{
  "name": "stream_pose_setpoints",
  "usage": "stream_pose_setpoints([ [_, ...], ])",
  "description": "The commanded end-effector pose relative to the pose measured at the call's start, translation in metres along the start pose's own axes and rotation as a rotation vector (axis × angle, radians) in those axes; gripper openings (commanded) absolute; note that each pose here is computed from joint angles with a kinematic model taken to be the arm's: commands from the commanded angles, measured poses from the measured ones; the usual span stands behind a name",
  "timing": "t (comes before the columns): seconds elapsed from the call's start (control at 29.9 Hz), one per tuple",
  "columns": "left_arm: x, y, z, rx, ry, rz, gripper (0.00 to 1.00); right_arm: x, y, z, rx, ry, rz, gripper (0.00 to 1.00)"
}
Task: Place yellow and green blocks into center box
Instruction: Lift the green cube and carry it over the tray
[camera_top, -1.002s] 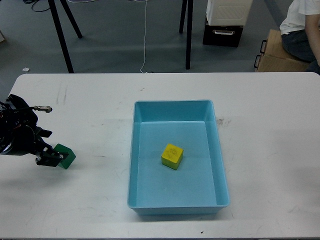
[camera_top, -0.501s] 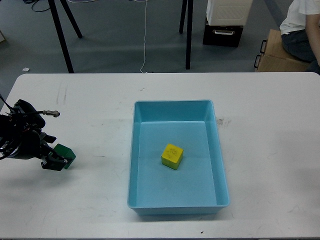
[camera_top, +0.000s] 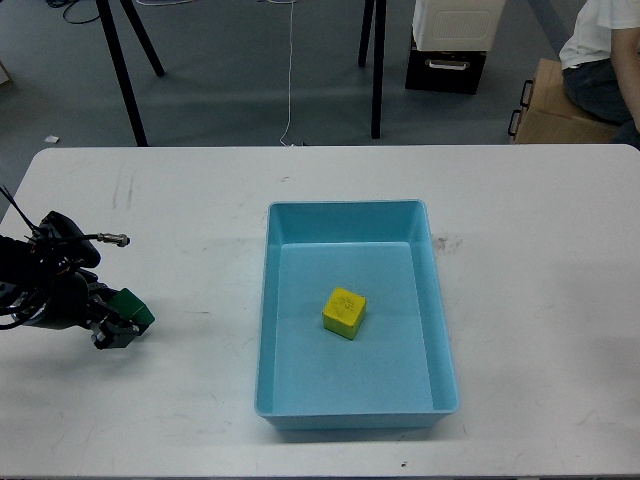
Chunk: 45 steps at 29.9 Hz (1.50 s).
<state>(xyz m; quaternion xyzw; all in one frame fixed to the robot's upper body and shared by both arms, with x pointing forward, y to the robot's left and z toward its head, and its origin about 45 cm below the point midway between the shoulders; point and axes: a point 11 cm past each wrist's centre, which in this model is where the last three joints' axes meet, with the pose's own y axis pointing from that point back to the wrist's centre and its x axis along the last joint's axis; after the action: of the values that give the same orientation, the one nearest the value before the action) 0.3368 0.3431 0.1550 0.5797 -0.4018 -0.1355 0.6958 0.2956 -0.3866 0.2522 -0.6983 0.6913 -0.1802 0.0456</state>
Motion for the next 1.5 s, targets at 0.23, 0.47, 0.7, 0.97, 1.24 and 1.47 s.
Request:
stream_pose_setpoints([
  [0.23,0.026,0.014,-0.014,0.042,-0.039,0.108,0.17,0.011,0.001,-0.001,0.000,0.042,0.072,0.97],
  [0.47,0.105,0.087,-0.013,0.047,-0.078,0.331,0.18,0.022,0.020,0.020,-0.081,0.071,0.107,0.98],
  [0.7,0.189,0.116,0.071,-0.083,-0.341,0.433,0.17,0.033,0.040,0.047,-0.178,0.091,0.124,0.98],
  [0.97,0.255,0.083,0.169,-0.256,-0.559,0.488,0.18,0.050,0.053,0.063,-0.242,0.131,0.153,0.98],
  [1.24,0.254,0.019,0.208,-0.277,-0.678,0.338,0.19,0.057,0.063,0.075,-0.285,0.144,0.178,0.98],
  [1.47,0.249,-0.011,0.199,-0.268,-0.604,0.288,0.20,0.059,0.064,0.076,-0.289,0.147,0.182,0.97],
])
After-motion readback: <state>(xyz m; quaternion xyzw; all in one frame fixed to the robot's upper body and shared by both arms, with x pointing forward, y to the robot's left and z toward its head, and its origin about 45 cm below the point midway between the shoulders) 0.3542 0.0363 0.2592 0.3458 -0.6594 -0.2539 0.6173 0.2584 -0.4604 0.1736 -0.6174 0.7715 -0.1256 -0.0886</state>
